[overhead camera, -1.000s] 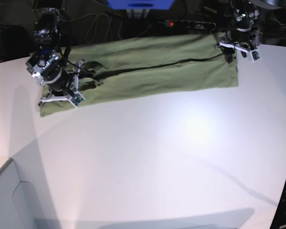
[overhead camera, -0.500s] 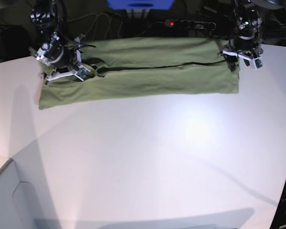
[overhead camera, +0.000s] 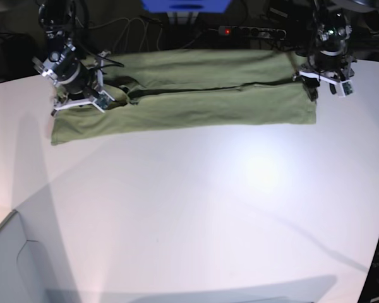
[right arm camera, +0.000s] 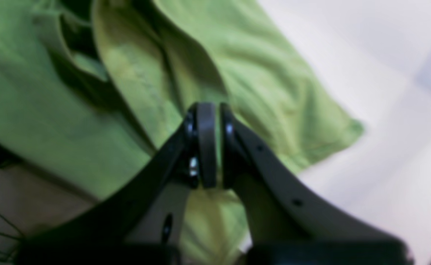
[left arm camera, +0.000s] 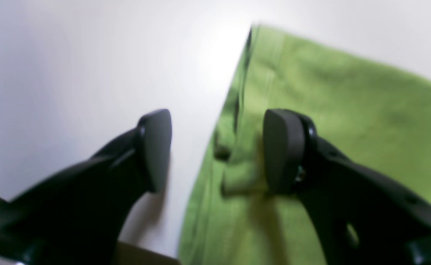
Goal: Fold the T-shirt properly
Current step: 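Grip both ends of the green strip with both grippers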
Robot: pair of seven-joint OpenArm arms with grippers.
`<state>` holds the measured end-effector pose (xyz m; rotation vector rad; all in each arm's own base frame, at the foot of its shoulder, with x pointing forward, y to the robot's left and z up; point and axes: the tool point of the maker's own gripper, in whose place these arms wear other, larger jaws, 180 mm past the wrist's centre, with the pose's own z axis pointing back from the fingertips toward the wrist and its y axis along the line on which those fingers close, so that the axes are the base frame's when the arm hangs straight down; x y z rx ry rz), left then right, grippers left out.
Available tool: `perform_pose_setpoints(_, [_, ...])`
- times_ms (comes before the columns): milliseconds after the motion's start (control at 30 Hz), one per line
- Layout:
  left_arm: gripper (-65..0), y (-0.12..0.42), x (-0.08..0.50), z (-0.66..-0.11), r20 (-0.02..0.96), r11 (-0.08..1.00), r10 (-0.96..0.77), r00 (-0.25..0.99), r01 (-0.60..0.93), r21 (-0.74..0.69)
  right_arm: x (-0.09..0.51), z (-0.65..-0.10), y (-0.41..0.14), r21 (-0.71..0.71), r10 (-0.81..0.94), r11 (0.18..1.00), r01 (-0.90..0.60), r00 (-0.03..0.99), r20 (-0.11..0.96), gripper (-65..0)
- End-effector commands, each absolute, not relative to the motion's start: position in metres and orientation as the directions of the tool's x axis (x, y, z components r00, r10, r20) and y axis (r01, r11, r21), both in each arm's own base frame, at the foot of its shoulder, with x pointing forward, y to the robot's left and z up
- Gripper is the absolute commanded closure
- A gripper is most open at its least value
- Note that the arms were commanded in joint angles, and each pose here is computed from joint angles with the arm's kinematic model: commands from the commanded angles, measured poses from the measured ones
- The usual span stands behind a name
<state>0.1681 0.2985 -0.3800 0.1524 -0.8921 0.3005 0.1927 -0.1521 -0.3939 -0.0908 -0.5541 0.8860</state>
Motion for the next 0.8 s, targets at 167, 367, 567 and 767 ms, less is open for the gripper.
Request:
perform_pose_setpoints(167, [-38.0, 0.290, 0.169, -0.343, 0.832, 0.961, 0.126, 0.540, -0.274, 0.033, 0.199, -0.425, -0.156, -0.226, 0.724, 0.671, -0.706, 0.558, 0.405, 0.0])
perform_pose_setpoints(367, [-38.0, 0.292, 0.155, -0.360, 0.799, 0.957, 0.147, 0.583, -0.288, 0.034, 0.206, -0.433, -0.155, -0.209, 0.712, 0.683, -0.700, 0.573, 0.406, 0.0])
perform_pose_setpoints(567, [-38.0, 0.297, 0.136, -0.388, 0.746, 0.948, 0.190, 0.638, -0.316, 0.029, 0.209, -0.432, -0.155, -0.212, 0.712, 0.683, -0.699, 0.571, 0.409, 0.0])
perform_pose_setpoints(767, [-37.9, 0.300, 0.126, -0.404, 0.716, 0.943, 0.212, 0.665, -0.332, 0.030, 0.209, -0.432, -0.155, -0.213, 0.712, 0.683, -0.699, 0.570, 0.410, 0.0])
